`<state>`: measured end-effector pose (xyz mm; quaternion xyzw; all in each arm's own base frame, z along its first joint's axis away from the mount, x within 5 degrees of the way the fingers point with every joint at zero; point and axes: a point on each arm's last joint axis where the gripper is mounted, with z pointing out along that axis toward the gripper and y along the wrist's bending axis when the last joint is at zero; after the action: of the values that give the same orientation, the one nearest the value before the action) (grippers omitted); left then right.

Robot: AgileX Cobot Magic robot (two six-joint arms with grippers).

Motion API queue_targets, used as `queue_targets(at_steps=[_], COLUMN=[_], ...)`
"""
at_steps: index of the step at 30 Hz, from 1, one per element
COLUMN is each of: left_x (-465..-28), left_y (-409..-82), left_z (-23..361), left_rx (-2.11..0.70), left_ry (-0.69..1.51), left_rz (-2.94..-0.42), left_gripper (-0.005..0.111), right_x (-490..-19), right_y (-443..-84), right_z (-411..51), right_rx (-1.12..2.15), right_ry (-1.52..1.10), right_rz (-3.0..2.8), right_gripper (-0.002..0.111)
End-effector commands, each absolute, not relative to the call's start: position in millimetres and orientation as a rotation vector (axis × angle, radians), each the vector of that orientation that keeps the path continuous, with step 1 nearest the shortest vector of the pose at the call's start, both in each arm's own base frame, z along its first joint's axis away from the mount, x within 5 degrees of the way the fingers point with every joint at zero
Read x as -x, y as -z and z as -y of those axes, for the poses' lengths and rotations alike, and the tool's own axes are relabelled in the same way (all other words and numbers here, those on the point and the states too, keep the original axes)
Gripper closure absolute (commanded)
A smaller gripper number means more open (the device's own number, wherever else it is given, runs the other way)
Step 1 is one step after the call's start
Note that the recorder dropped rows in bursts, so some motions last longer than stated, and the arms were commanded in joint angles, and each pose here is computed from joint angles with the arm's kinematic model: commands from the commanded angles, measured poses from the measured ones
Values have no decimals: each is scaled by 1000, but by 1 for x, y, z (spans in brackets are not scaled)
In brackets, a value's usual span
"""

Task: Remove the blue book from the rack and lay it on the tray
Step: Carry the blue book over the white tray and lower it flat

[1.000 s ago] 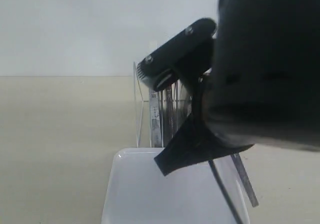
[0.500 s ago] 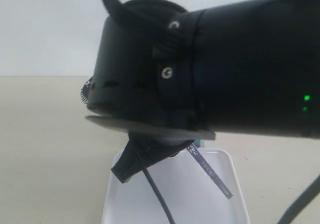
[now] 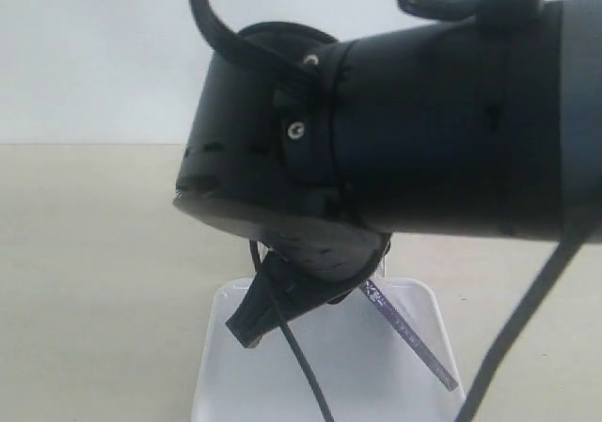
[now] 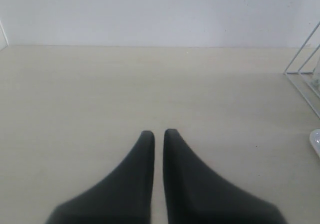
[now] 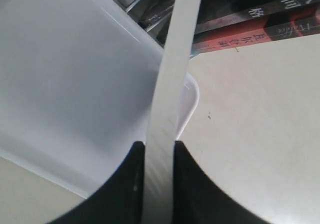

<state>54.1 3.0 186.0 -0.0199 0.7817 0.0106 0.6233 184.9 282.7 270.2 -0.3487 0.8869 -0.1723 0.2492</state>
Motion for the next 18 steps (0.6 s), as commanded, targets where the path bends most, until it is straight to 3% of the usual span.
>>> queue_targets(at_steps=[1,5,7,14,16,18], left_x=[-54,-54,-54,-54,-54,-54], left_y=[-186,-186,-186,-186,-186,-186], left_z=[-3,-3,-3,-3,-3,-3], left_rx=[34,34,34,34,34,34], left_ry=[-23,-23,-23,-23,-23,-23], left_rz=[-1789,-1789,-1789,-1789,-1789,-1789], left_gripper=[101,101,101,101,101,101], right_x=[-189,-188,-187,-187,-186,-185], right_y=[-252,-241,-240,-240,-240,-245], right_z=[-287,-291,-292,-292,-292,-295], right_rx=[978,992,983,917,883,858], right_ry=[511,521,516,498,477,433], right_rz=[-2470,-2503,-2511,-2529,-2552,-2571], right_gripper=[108,108,102,49,48,53])
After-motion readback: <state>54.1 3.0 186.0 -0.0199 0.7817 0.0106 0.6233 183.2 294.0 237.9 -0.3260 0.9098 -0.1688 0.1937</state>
